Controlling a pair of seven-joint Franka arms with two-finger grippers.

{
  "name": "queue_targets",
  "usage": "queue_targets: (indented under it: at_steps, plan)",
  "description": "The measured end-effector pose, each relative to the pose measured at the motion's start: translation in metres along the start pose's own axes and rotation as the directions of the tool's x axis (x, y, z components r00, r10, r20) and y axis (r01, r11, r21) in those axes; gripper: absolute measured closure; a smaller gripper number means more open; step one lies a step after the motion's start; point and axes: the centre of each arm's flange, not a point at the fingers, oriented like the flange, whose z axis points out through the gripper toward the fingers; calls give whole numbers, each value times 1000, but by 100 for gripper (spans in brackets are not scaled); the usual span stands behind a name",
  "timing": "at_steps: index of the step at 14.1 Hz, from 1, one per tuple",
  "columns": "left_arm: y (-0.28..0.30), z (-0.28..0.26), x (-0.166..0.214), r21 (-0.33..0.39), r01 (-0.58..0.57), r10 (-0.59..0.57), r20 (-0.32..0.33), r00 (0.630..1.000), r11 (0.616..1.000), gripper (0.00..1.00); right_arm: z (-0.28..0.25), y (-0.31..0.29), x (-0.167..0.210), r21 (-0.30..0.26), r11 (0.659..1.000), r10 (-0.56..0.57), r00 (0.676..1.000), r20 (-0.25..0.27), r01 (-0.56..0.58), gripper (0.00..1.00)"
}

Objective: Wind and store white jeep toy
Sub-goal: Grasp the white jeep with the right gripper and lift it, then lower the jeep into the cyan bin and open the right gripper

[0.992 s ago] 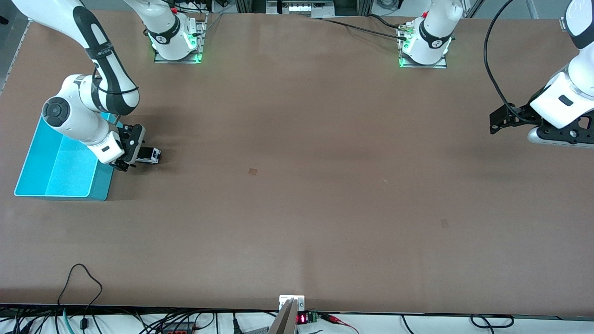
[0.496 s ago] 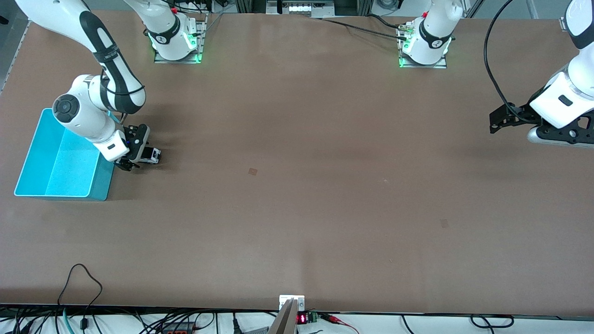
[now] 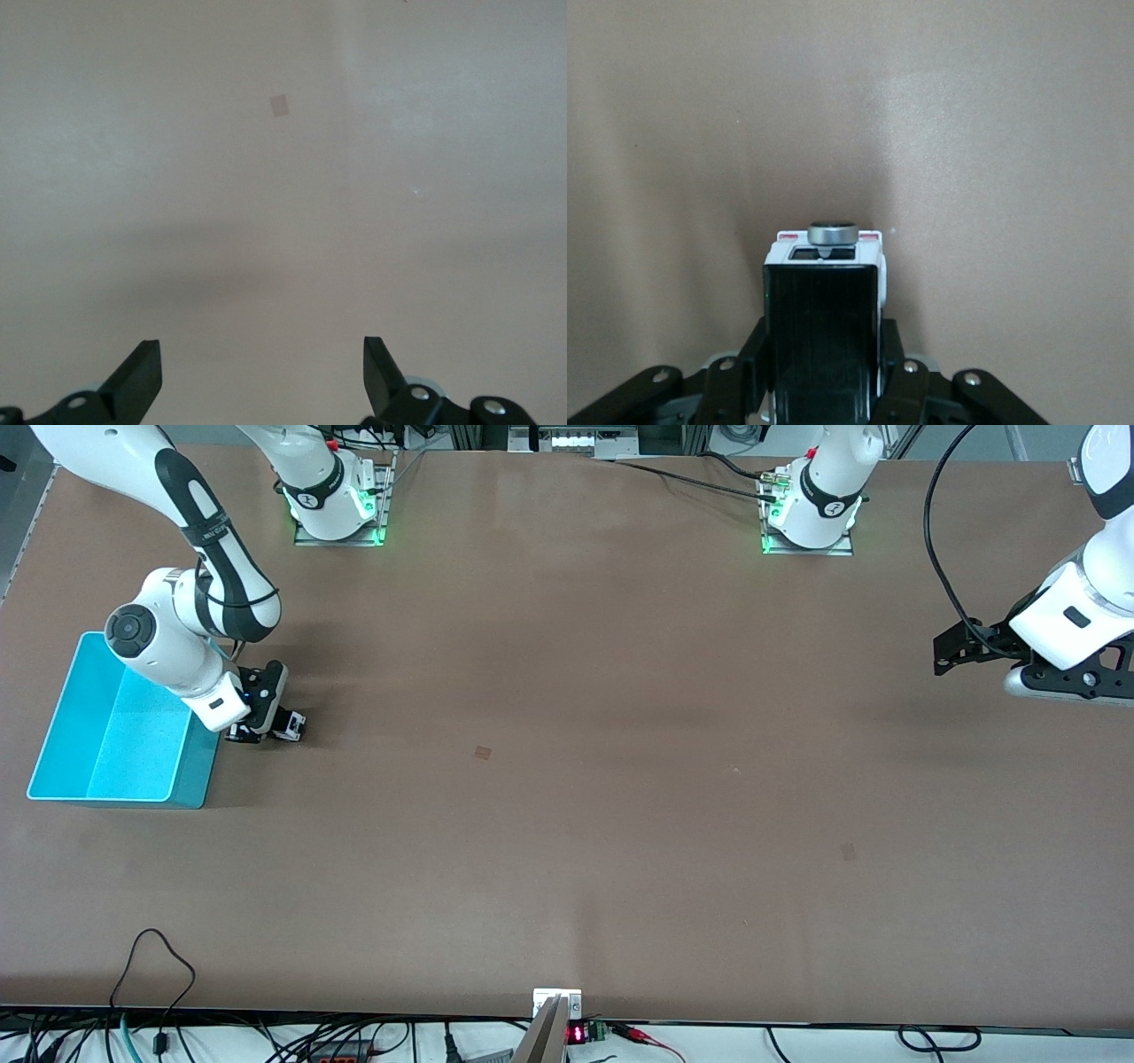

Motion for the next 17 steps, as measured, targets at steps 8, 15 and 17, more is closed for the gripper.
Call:
queue_targets:
  at_steps: [8,15,17]
  plan:
    - [-1,-1,-1,0,1,-1,0,1000,1000,0,-76,47,5,-44,979,198,979,-47,-200,49]
    - [-2,-2,-2,0,4,-4,2,1000,1000,0,-155,84,-33,-36,781,621,781,-66,-624,49]
    - [-4,-2,-3,-1,7,-7,5,1000,1000,0,-157,83,-61,-30,691,721,691,-55,-723,49]
